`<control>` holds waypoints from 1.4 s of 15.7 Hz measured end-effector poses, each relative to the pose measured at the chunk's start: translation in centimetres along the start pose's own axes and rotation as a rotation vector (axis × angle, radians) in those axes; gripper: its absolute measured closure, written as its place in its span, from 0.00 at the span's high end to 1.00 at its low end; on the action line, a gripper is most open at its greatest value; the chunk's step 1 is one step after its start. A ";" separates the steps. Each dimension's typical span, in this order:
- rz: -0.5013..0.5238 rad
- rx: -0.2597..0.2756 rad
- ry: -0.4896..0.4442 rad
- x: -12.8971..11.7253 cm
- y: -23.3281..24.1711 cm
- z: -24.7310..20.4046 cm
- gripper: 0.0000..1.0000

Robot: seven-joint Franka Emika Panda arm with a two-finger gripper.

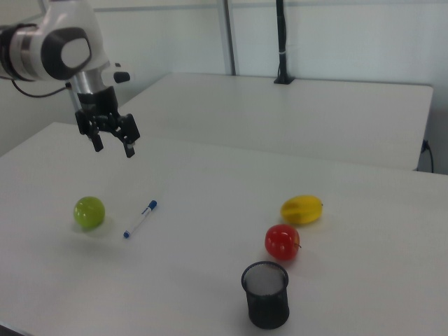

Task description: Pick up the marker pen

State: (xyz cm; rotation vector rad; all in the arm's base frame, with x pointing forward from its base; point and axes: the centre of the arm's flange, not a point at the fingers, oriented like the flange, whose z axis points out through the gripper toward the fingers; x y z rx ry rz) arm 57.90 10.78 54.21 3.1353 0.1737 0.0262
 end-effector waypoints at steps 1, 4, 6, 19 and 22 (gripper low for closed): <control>0.020 0.006 -0.002 -0.9 0.8 -1.4 1.00; 0.069 0.027 -0.001 -3.4 2.9 -5.3 1.00; 0.081 0.028 -0.006 -5.2 3.4 -7.4 1.00; -0.006 0.045 0.103 -3.9 7.9 -8.1 1.00; -0.011 0.045 0.105 -3.6 8.0 -8.0 1.00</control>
